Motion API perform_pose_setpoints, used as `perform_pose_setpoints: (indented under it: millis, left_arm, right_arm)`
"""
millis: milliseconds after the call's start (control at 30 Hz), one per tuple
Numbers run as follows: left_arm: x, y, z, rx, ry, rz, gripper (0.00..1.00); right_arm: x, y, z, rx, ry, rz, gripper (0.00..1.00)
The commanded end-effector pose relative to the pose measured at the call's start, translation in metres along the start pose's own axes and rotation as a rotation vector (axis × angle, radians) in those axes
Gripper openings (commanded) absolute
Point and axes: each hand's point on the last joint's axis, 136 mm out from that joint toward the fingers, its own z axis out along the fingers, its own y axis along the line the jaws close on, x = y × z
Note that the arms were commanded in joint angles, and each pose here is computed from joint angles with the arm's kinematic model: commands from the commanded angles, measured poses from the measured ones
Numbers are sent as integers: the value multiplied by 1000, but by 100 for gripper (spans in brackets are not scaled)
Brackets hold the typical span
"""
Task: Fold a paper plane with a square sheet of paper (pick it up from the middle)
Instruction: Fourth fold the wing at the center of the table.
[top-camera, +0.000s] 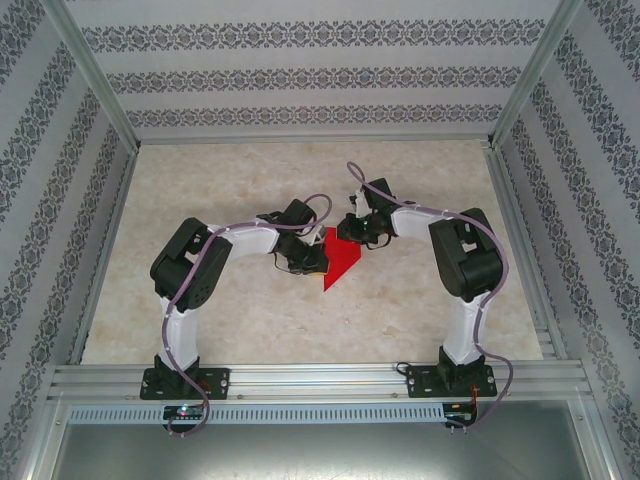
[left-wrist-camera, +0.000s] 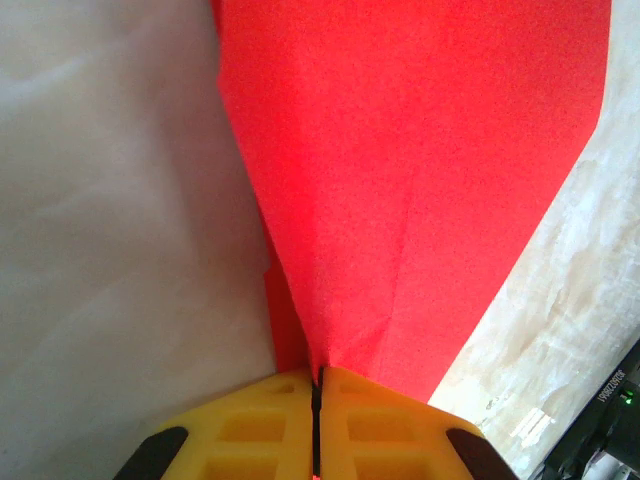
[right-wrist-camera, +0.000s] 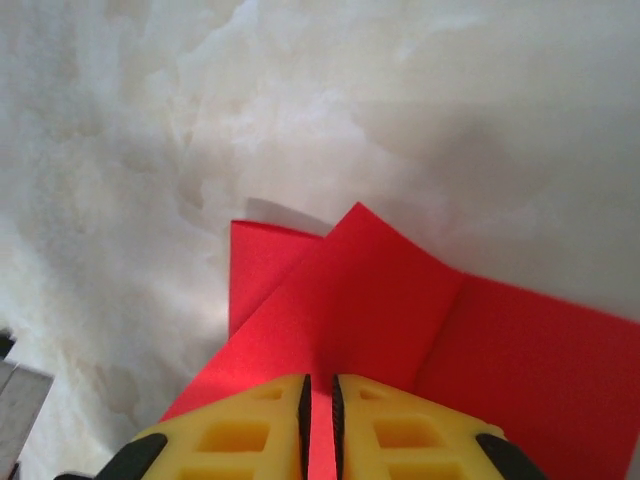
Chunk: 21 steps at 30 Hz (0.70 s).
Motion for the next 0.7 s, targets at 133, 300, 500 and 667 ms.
perform_pose_setpoints:
  millis: [133, 300, 500, 667]
  left_arm:
    - [14, 34, 19, -134, 57, 1, 9]
    - [13, 34, 19, -137, 60, 9, 8]
    - [10, 31, 16, -131, 45, 19, 7]
    - [7, 23, 11, -113, 29, 28, 7]
  right_arm:
    - [23, 31, -11, -151, 9, 96, 14]
    - [45, 35, -3, -167, 47, 142, 12]
    - [56, 30, 5, -162, 74, 167, 11]
    - [63, 15, 11, -109, 92, 170, 10]
